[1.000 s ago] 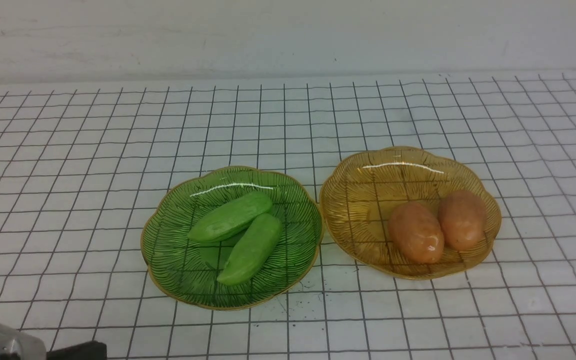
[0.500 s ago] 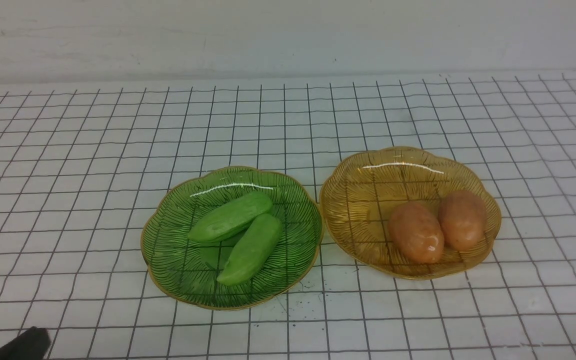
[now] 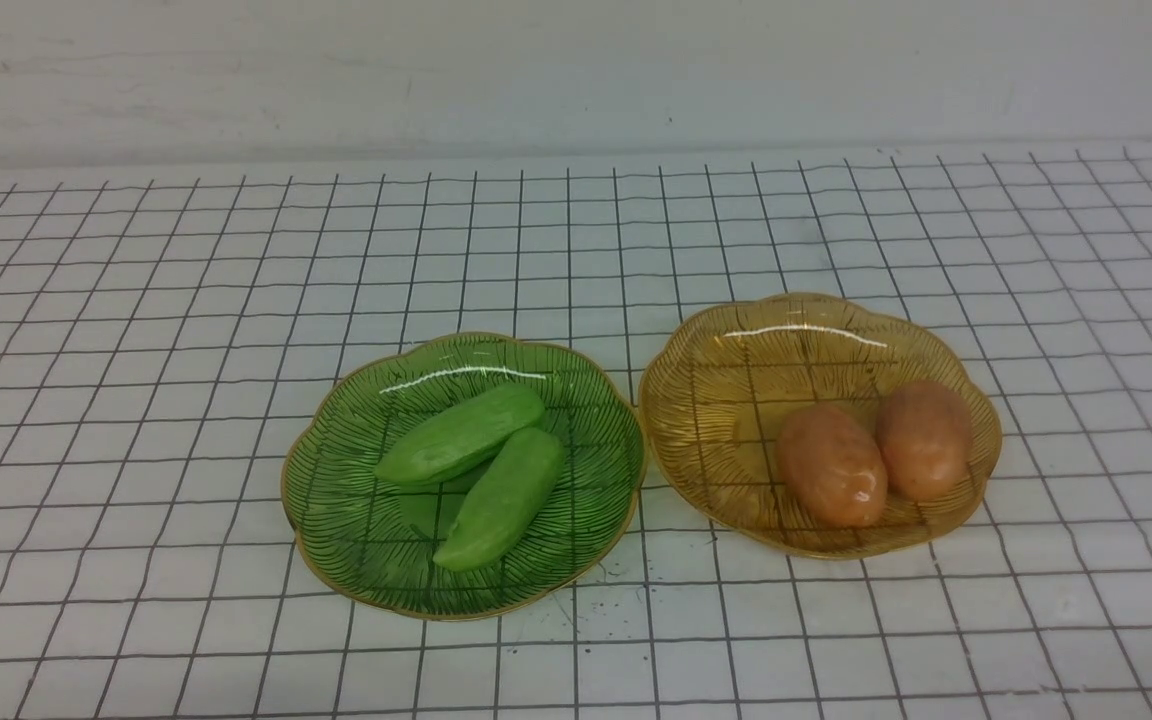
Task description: Put different types of vegetables on the plate.
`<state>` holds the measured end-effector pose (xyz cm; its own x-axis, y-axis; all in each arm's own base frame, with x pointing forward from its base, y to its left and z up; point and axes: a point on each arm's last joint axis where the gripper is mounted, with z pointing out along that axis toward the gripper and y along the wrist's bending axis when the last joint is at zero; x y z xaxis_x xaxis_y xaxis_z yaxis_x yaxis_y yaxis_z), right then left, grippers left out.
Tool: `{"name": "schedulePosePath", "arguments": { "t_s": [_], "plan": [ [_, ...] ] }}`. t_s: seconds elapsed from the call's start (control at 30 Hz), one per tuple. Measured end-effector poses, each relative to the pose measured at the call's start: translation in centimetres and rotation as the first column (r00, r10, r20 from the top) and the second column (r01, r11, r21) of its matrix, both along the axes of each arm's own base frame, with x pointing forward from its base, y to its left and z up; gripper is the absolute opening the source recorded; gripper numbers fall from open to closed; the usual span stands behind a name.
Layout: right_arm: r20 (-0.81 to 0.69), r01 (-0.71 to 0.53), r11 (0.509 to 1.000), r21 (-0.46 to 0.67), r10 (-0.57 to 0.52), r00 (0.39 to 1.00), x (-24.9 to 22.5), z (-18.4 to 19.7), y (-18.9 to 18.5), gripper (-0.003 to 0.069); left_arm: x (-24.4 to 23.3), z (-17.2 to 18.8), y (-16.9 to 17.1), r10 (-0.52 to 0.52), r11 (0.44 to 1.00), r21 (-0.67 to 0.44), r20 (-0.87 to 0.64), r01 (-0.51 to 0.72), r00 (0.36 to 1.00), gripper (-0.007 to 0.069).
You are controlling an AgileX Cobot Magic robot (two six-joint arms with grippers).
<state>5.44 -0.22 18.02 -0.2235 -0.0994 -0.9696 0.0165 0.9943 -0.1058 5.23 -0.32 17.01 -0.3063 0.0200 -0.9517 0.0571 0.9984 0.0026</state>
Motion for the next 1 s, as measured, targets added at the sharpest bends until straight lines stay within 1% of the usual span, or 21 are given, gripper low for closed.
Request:
{"name": "schedulePosePath", "arguments": {
  "t_s": [0.1,1.0],
  "plan": [
    [0.000,0.000,1.000,0.000,0.000,1.000,0.00,0.00,0.00,-0.0014,-0.01,0.00,-0.09,-0.017,1.000,0.000,0.000,0.017,1.000,-0.0008],
    [0.000,0.000,1.000,0.000,0.000,1.000,0.00,0.00,0.00,-0.0015,-0.01,-0.01,-0.11,-0.020,1.000,-0.001,-0.001,0.020,1.000,-0.0008]
  ]
}}
